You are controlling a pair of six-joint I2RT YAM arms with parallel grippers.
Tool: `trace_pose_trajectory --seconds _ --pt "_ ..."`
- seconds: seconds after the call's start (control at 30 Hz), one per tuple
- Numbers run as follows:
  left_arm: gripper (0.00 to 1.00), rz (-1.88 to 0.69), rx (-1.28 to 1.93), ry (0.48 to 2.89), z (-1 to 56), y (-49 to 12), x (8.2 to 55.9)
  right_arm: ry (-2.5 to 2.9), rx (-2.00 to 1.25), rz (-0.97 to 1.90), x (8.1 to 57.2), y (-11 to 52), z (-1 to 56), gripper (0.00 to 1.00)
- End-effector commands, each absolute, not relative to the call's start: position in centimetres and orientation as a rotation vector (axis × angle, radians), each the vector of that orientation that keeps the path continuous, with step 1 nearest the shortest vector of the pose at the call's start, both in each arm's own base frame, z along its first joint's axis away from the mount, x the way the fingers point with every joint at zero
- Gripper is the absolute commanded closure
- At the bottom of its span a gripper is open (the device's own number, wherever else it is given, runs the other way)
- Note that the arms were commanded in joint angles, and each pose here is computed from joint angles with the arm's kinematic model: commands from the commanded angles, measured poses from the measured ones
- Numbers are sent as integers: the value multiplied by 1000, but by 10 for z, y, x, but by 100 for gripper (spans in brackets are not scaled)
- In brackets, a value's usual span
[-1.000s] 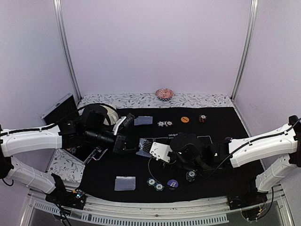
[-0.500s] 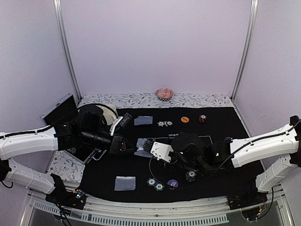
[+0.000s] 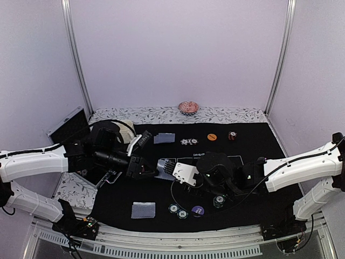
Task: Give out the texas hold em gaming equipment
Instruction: Pick up the poker card from the face-down deck piles.
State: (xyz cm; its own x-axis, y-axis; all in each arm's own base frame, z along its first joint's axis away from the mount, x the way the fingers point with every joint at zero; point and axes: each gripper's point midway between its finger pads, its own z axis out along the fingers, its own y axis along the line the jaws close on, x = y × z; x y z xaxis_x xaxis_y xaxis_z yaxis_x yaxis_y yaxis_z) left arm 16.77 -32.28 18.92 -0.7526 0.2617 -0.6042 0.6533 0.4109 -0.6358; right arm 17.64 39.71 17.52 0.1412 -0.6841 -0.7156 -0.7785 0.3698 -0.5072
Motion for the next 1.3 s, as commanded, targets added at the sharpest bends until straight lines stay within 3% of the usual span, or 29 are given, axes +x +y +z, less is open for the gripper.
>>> trace_pose_trajectory --seconds 0.0,0.17,0.5,0.8,1.13,1.27 --pt "55 -1269 768 2218 194 -326 183 1569 -1308 138 176 396 187 44" --pt "44 -1273 759 2220 191 -335 196 1569 -1311 145 175 397 187 44" --pt "53 -1314 778 2211 194 -344 197 1574 -1307 146 175 395 186 44" --pt "41 -1316 769 2200 197 -348 202 1573 -1314 150 175 398 183 44" --pt "67 -1294 761 2211 195 -338 197 1577 -1299 150 175 393 185 44" --pt "73 -1287 754 2209 196 -332 193 1578 -1300 146 175 393 184 44"
